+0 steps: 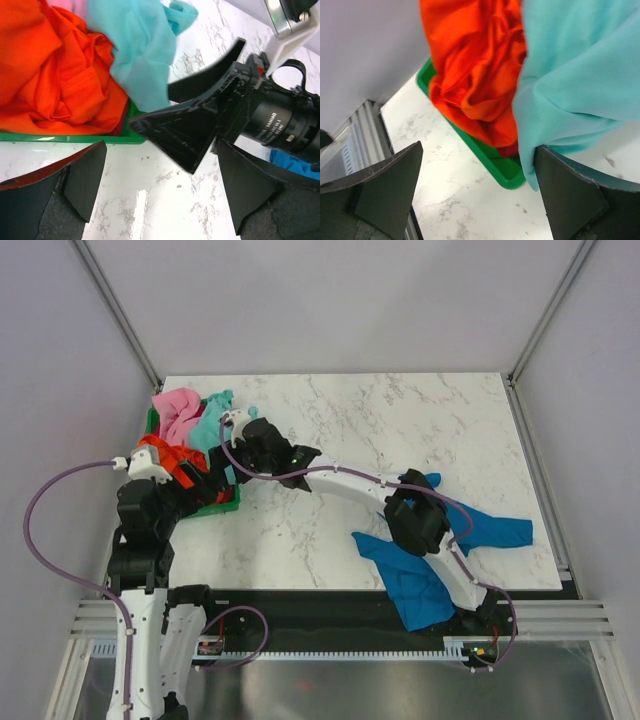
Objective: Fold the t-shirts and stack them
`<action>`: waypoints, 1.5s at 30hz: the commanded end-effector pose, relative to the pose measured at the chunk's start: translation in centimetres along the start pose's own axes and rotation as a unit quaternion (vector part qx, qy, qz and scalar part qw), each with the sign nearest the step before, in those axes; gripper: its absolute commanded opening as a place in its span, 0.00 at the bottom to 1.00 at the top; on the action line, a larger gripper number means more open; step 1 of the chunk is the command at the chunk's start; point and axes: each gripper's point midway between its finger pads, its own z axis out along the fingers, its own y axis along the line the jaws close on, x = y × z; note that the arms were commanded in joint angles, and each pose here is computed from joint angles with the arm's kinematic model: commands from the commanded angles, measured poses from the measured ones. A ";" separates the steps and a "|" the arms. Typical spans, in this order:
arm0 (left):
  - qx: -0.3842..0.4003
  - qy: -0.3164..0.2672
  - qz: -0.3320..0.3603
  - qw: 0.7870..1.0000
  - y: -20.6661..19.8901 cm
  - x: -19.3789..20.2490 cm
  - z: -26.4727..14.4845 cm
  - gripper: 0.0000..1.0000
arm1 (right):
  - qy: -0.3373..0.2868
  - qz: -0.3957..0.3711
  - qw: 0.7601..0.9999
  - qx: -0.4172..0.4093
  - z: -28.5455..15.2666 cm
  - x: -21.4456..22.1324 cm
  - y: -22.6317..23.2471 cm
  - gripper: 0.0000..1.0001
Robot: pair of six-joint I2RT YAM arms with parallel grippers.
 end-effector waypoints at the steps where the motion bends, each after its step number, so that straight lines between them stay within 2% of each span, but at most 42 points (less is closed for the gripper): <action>1: -0.040 -0.037 0.001 0.999 1.1 -2.0 -0.8 1.00 | -0.037 0.018 0.997 0.066 -4.0 -5.0 -2.2 0.98; 2: -0.038 -0.037 0.001 0.999 1.0 -2.1 -0.7 1.00 | -0.017 0.029 0.994 0.106 -5.0 -4.2 -3.7 0.98; 6: -0.023 0.005 -0.009 1.000 0.0 -2.0 1.3 1.00 | -0.015 0.017 0.967 0.254 -11.3 -4.1 -8.3 0.98; 10: 0.011 0.035 -0.018 0.999 -2.0 -3.4 4.1 1.00 | 0.000 0.010 0.946 0.325 -17.1 -2.3 -10.5 0.98; 14: -0.002 0.087 -0.004 0.996 -2.1 -3.1 8.6 1.00 | 0.015 0.028 0.935 0.353 -22.0 1.0 -11.5 0.98; 16: -0.014 0.090 0.010 0.996 -2.4 -4.1 10.3 1.00 | 0.025 0.040 0.933 0.356 -24.4 3.4 -11.3 0.98; 17: -0.029 0.121 0.017 0.992 -2.0 -2.7 12.5 1.00 | 0.029 0.045 0.935 0.352 -24.9 4.2 -11.1 0.98; 18: -0.045 0.121 0.025 0.991 -1.5 -3.0 13.4 1.00 | 0.035 0.051 0.935 0.351 -26.2 5.7 -11.0 0.98; 19: -0.051 0.120 0.027 0.991 -1.6 -3.8 14.3 1.00 | 0.032 0.060 0.936 0.345 -26.6 6.3 -10.8 0.98; 21: -0.081 0.155 0.031 0.984 -0.2 -2.5 17.0 1.00 | 0.034 0.068 0.937 0.340 -28.1 8.1 -10.6 0.98; 22: -0.097 0.150 0.034 0.983 -0.1 -3.6 17.6 1.00 | 0.032 0.070 0.937 0.340 -28.6 8.5 -10.6 0.98; 23: -0.116 0.180 0.037 0.976 1.0 -2.0 19.2 1.00 | 0.025 0.071 0.938 0.338 -29.3 8.5 -10.3 0.98; 24: -0.124 0.173 0.041 0.976 0.9 -3.2 19.9 1.00 | 0.032 0.073 0.936 0.344 -29.7 9.6 -10.7 0.98; 26: -0.146 0.200 0.046 0.968 1.8 -2.3 20.7 0.99 | 0.028 0.074 0.936 0.344 -30.7 9.8 -10.5 0.98; 29: -0.171 0.210 0.053 0.961 2.8 -2.1 22.4 0.93 | 0.035 0.073 0.934 0.349 -31.6 10.8 -10.7 0.98; 30: -0.169 0.212 0.054 0.961 2.7 -2.1 22.9 0.71 | 0.034 0.072 0.934 0.349 -31.9 11.1 -10.6 0.98; 31: -0.165 0.212 0.056 0.961 2.6 -2.2 23.2 0.53 | 0.033 0.072 0.933 0.352 -32.2 11.2 -10.7 0.98; 32: -0.160 0.213 0.062 0.962 2.5 -2.4 23.4 0.21 | 0.031 0.071 0.933 0.351 -32.3 11.2 -10.6 0.98; 33: -0.160 0.211 0.064 0.962 2.4 -2.8 23.7 0.04 | 0.035 0.070 0.932 0.355 -32.5 11.6 -10.9 0.98; 36: -0.169 0.202 0.081 0.961 2.5 -4.1 23.5 0.02 | 0.040 0.070 0.930 0.358 -32.6 12.2 -11.1 0.98; 40: -0.196 0.120 0.073 0.971 2.1 -10.0 20.6 0.02 | 0.046 0.070 0.928 0.364 -32.7 12.8 -11.4 0.98; 43: -0.196 0.017 0.035 0.980 1.9 -17.3 15.6 0.02 | 0.049 0.071 0.928 0.363 -32.7 13.1 -11.5 0.98; 45: -0.210 -0.069 0.044 0.974 1.1 -23.0 10.8 0.02 | 0.049 0.071 0.927 0.364 -32.8 13.3 -11.5 0.98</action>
